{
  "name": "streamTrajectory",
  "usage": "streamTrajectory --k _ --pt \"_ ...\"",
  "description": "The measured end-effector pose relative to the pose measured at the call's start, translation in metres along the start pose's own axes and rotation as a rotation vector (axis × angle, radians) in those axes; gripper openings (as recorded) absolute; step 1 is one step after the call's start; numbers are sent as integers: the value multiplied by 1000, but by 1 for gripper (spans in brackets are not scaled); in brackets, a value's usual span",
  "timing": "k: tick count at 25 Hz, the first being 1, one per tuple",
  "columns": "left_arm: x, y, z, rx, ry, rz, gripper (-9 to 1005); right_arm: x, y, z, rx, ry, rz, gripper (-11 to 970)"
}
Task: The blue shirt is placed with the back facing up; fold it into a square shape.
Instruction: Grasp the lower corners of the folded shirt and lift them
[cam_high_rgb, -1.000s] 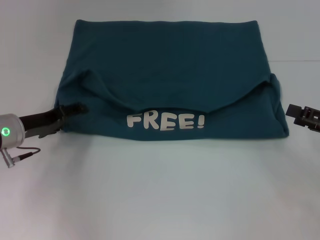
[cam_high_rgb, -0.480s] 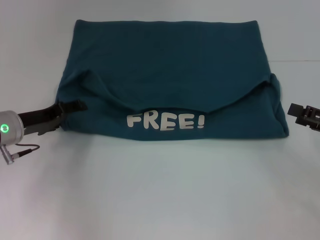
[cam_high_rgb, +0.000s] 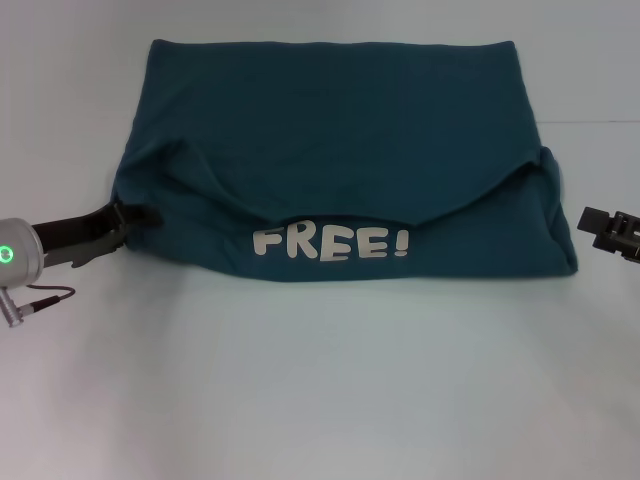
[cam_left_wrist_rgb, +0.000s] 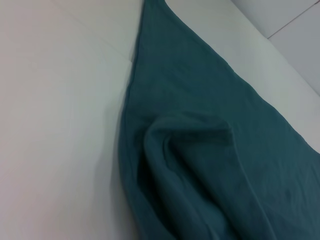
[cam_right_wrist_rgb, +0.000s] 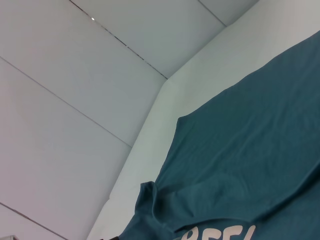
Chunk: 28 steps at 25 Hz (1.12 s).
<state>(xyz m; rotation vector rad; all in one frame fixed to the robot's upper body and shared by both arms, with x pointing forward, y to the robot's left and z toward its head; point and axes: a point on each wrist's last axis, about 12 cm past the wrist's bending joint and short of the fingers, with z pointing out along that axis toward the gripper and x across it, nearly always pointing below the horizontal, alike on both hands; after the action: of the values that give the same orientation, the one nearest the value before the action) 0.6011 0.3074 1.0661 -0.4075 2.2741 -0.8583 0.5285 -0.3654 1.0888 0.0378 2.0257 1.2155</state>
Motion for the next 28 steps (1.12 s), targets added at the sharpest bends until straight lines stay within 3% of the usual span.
streamTrajectory --k 10,14,19,28 --pt "-3 1 -2 -2 -2 15 143 -2 -1 -2 14 11 13 941" --pt "-6 -2 -4 15 5 48 91 -10 -5 -3 72 63 36 941" --pt "-9 -5 -7 32 24 101 65 -42 -8 -2 212 173 78 942" --pt "-8 -6 -6 24 31 111 65 -97 10 14 426 303 -14 941"
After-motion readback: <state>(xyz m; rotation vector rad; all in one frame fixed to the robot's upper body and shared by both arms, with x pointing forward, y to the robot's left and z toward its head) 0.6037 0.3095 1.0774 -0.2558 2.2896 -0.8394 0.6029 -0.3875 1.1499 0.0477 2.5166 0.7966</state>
